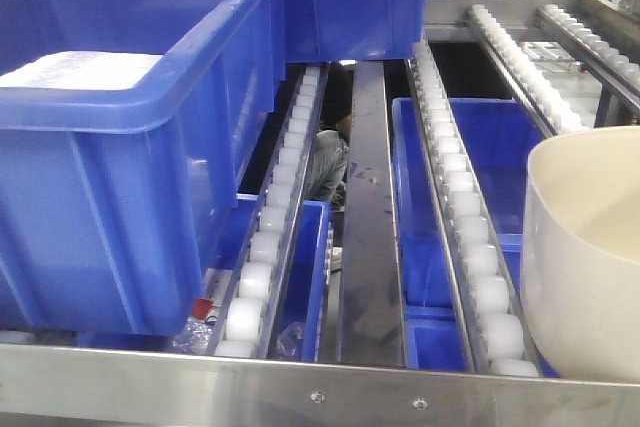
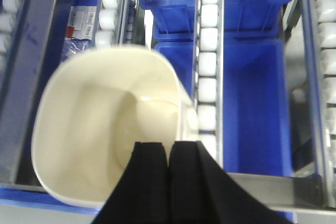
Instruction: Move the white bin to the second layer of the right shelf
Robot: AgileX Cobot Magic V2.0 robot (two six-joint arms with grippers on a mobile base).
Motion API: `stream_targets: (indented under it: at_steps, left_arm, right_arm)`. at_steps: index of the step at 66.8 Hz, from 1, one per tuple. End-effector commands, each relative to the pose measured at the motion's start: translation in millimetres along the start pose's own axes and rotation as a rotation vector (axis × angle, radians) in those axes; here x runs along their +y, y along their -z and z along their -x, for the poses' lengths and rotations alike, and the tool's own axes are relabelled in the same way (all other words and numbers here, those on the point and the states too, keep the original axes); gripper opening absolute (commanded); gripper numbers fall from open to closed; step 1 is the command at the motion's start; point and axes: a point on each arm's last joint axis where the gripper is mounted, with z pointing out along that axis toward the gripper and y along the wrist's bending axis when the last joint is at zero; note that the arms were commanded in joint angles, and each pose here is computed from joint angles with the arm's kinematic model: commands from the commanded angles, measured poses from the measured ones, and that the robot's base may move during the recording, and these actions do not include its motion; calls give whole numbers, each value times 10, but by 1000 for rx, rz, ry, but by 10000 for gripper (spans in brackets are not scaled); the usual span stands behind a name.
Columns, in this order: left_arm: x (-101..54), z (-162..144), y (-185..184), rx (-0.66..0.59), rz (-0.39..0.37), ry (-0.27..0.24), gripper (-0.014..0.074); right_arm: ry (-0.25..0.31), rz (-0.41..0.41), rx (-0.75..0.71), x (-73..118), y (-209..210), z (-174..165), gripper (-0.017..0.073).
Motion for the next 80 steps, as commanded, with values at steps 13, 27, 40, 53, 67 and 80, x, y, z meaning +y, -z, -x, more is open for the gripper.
stream_targets:
  at_steps: [13,27,40,53,67,80]
  left_arm:
    - [-2,-43,7,-59,-1,5,85]
    - [-2,-43,7,-59,-1,5,85]
    - [-2,-43,7,-59,-1,5,85]
    - [-2,-43,7,-59,-1,5,85]
    - [-2,-43,7,-59,-1,5,85]
    - [-2,-43,7,-59,-1,5,85]
  right_arm:
    - [31,4,-229,-10,153,-15,57]
    - [31,4,-229,-10,153,-15,57]
    - [34,1,-230,-12,153,-13,57]
    - [105,-22,-336,-29,147,44,57]
    - [147,-50,-576,-102,97,-114,57]
    - [153,-59,-602,-182,-30,-487,57]
